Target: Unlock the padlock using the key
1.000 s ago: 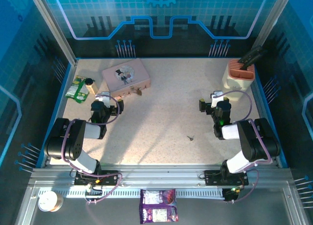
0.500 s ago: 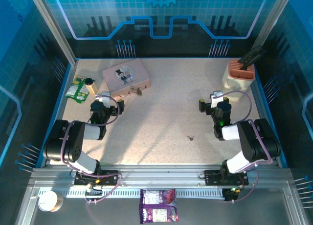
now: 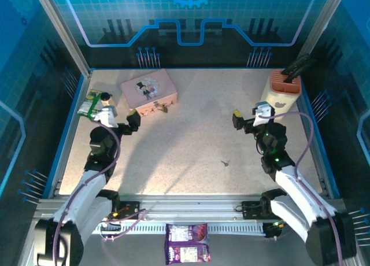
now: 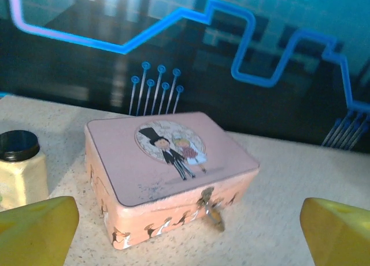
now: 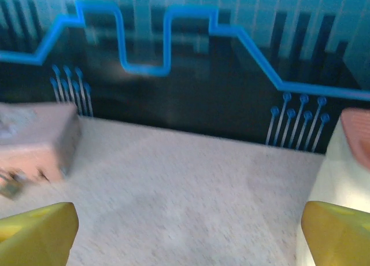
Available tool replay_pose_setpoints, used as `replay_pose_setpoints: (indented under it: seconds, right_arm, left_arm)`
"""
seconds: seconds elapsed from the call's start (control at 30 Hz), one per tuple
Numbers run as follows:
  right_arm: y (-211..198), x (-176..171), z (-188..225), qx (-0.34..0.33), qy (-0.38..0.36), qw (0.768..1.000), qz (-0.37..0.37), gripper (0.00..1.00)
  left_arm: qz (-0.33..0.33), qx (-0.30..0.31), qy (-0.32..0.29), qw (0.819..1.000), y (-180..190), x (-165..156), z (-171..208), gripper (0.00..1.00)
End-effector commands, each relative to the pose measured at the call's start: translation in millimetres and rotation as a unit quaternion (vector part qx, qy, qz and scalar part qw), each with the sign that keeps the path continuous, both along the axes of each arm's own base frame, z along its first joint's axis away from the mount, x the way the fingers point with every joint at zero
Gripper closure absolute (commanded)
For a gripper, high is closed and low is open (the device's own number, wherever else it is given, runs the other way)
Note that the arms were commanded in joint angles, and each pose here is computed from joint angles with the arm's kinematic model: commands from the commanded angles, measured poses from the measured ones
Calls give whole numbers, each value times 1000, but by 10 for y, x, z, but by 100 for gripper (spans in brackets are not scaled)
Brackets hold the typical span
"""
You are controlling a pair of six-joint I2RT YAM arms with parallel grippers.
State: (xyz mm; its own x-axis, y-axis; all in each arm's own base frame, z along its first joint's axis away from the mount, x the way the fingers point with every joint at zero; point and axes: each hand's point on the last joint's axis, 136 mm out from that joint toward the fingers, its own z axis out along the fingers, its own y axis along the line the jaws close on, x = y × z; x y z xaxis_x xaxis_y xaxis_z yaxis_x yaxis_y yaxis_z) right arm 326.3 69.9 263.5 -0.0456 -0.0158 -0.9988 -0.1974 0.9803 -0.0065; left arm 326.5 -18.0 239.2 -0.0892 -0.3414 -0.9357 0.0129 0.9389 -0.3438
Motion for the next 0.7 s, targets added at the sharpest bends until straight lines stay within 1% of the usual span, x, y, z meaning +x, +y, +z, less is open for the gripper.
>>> replay_pose_setpoints:
  seconds: [0.0,0.03,0.1,0.13,0.17,0.23,0.27,0.3,0.33,0.43,0.47,0.57,0.67]
  right_arm:
    - [-60,-241,14,85,80,993,-17,0]
    - [-191,-307,65,123,87,987,-53,0]
    - [-460,-477,41,201,117,964,-130,0]
    - [-565,-579,10,233,130,951,-159,0]
    - [-604,-645,-1,242,133,947,-163,0]
    - [-545,-729,1,240,136,952,-130,0]
    - [-456,-782,16,228,146,958,-97,0]
    - [-364,-835,56,217,158,961,-67,0]
    - [-301,-892,69,211,177,960,-51,0]
    - [-262,-991,-74,201,239,948,-58,0]
    - [-215,-1000,-149,192,260,945,-52,0]
    - [-135,-1021,-443,168,332,926,-68,0]
    - [102,-1015,-716,146,393,906,-57,0]
  left_arm:
    - [136,-155,106,973,368,-256,-212,1]
    - [163,-177,122,963,434,-354,-231,1]
    - [187,-196,147,951,490,-514,-285,1]
    - [186,-202,153,949,485,-565,-302,1]
    - [174,-206,154,951,454,-591,-306,1]
    - [136,-216,150,955,339,-590,-304,1]
    - [110,-226,149,956,251,-577,-311,1]
    - [83,-224,152,959,165,-559,-309,1]
    - [58,-214,164,961,82,-546,-314,1]
    - [33,-192,237,952,-63,-530,-448,1]
    - [21,-186,250,950,-130,-517,-472,1]
    - [-31,-178,262,948,-405,-527,-494,1]
    - [-63,-172,279,943,-639,-577,-551,1]
